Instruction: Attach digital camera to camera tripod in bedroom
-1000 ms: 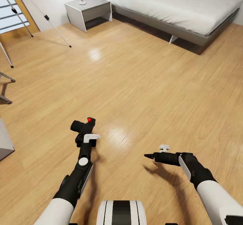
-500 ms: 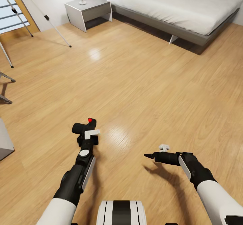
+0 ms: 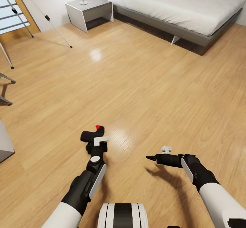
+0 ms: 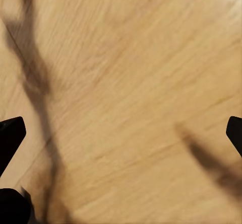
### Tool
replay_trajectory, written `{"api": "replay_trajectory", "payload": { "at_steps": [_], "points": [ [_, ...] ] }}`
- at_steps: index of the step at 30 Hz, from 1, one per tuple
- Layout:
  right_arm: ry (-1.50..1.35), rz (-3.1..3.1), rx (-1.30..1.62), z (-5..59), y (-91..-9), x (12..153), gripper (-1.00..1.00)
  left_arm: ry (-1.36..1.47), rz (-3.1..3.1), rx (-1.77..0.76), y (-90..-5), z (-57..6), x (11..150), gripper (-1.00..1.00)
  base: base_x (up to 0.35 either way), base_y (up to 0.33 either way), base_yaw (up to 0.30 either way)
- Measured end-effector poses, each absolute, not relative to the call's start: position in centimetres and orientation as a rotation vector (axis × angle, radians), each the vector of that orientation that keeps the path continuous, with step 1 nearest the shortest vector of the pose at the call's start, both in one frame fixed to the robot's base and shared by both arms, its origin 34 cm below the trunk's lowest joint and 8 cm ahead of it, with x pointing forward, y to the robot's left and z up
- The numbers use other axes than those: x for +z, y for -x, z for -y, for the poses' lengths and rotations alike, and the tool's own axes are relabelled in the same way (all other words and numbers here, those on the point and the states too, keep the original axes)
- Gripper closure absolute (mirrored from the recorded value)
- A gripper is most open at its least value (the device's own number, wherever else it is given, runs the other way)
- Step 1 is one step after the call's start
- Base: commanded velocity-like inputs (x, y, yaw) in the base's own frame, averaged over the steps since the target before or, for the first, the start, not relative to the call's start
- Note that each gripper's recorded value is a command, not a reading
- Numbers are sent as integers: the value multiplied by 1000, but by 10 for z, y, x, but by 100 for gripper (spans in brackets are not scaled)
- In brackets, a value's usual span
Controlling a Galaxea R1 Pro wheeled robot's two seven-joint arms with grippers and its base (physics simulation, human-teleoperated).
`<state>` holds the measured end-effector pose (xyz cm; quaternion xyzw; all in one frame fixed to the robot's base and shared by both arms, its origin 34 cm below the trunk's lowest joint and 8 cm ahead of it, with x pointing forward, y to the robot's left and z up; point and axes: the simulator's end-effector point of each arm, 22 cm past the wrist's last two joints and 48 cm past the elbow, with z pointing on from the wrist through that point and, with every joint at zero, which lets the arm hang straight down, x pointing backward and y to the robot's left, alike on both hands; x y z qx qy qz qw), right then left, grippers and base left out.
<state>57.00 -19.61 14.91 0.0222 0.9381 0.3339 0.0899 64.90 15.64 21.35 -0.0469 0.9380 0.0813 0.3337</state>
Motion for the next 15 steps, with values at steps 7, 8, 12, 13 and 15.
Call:
{"api": "replay_trajectory", "payload": {
  "at_steps": [7, 8, 12, 13, 15],
  "points": [
    [-51, -2763, 987, 196, -580, 164, -100, 147, -2351, 196, -665, -151, 241, 100, 0, 0, 0],
    [-49, -2759, 986, 196, -581, 166, -100, 153, -2337, 192, -667, -151, 245, 100, 0, 0, 0],
    [-40, -2742, 986, 196, -586, 175, -100, 177, -2281, 145, -679, -146, 263, 100, 0, 0, 0],
    [-37, -2737, 986, 196, -588, 178, -100, 180, -2278, 116, -681, -141, 266, 100, 0, 0, 0],
    [-33, -2729, 986, 196, -590, 182, -100, 185, -2272, 80, -683, -136, 270, 100, 0, 0, 0]
  ]
}}
